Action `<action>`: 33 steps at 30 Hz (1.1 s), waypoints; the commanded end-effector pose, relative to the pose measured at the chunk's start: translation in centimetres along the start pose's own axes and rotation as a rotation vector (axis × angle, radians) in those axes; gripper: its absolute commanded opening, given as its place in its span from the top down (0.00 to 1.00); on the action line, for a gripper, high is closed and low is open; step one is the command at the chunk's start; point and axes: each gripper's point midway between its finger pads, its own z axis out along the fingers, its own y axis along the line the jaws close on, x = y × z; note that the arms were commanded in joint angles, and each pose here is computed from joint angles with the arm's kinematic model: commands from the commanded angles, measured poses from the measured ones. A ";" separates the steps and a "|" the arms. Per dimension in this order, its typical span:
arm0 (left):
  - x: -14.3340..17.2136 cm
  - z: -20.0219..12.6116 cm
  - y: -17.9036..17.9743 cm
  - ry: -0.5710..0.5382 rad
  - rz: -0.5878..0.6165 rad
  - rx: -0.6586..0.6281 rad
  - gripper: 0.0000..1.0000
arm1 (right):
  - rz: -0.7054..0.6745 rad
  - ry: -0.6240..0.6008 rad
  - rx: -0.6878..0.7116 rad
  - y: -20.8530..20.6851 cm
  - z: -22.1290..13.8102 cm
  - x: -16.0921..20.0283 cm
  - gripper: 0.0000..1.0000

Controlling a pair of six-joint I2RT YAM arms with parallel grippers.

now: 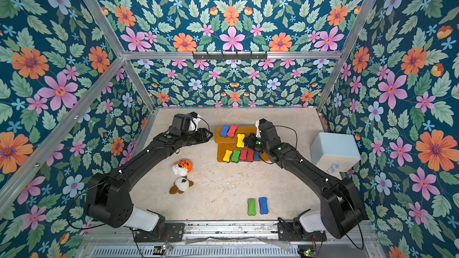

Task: Remove the whiteboard erasers from the shelf
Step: Pick up the whiteboard eraser from the shelf, then place the whiteboard eraser at the center of the board.

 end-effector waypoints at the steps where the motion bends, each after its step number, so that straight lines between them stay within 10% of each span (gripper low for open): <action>1: 0.2 -0.4 0.4 -0.007 0.009 -0.023 0.49 | 0.007 -0.007 0.023 -0.1 -0.6 1.3 1.00; 33: 0.8 -0.9 0.5 -0.019 0.023 -0.008 0.49 | 0.097 0.280 0.152 -6.0 -3.8 25.1 1.00</action>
